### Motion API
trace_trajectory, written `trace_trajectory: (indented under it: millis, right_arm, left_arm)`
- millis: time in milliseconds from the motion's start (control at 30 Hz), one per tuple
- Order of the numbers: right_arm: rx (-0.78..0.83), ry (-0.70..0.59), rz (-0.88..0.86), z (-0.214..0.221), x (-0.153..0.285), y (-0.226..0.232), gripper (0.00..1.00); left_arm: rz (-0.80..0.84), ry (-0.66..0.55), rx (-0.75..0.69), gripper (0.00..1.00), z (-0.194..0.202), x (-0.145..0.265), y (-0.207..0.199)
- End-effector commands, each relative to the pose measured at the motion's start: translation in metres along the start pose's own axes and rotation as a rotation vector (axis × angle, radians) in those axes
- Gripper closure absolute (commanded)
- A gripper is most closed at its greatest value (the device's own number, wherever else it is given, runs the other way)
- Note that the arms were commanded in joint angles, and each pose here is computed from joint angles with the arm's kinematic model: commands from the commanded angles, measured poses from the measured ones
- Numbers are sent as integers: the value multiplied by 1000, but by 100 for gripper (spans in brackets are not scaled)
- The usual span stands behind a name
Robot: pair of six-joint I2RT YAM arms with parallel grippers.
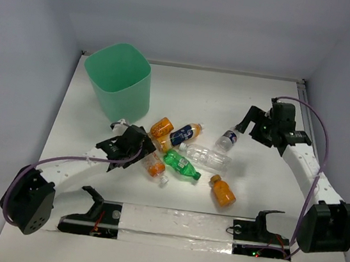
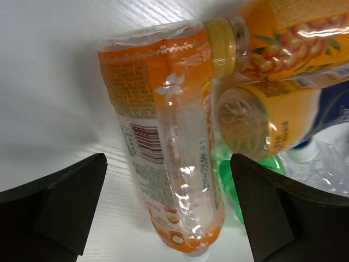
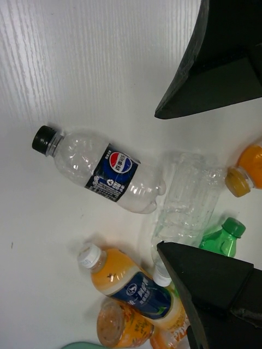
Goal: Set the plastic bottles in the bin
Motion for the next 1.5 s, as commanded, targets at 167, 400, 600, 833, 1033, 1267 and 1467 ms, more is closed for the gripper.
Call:
trace_trajectory:
  millis: [167,400,600,833,1033,1267,1467]
  right_arm:
    - [-22,25,-21,-6,-33,-3,0]
    - [-58,94,10,2,-68,-13,0]
    - [-105,144,-7,10,-88,-17,4]
    - [-154,206,-11,20,-115,-17,6]
    - [-210,213,-11,22,-128,-18,15]
    - [-235,108,-73,9,-110,-4,34]
    - [-180,-28,-151,-16,-55,21,42]
  left_arm:
    - [-21,5,-43,10,11,-23,8]
    - [-32,20,-74,37,13,-26,10]
    - [18,0,-75,45,7,5,14]
    - [179,-20,-84,50,-14,59,-2]
    - [292,-159,-105,50,-67,124,-36]
    - [302,-440,-142,50,-161,175,-74]
    - [278,-667,-110,50,-258,196,-76]
Point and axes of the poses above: each gripper's point midway between its finger pads, its own x axis back along the fingers, its own y axis along the line the jaws close on, z = x × y, the point moved 9 cm from there along x, back along the fingers, and after that the axes turned 13 degrees about -x, right-handed, at the moved point
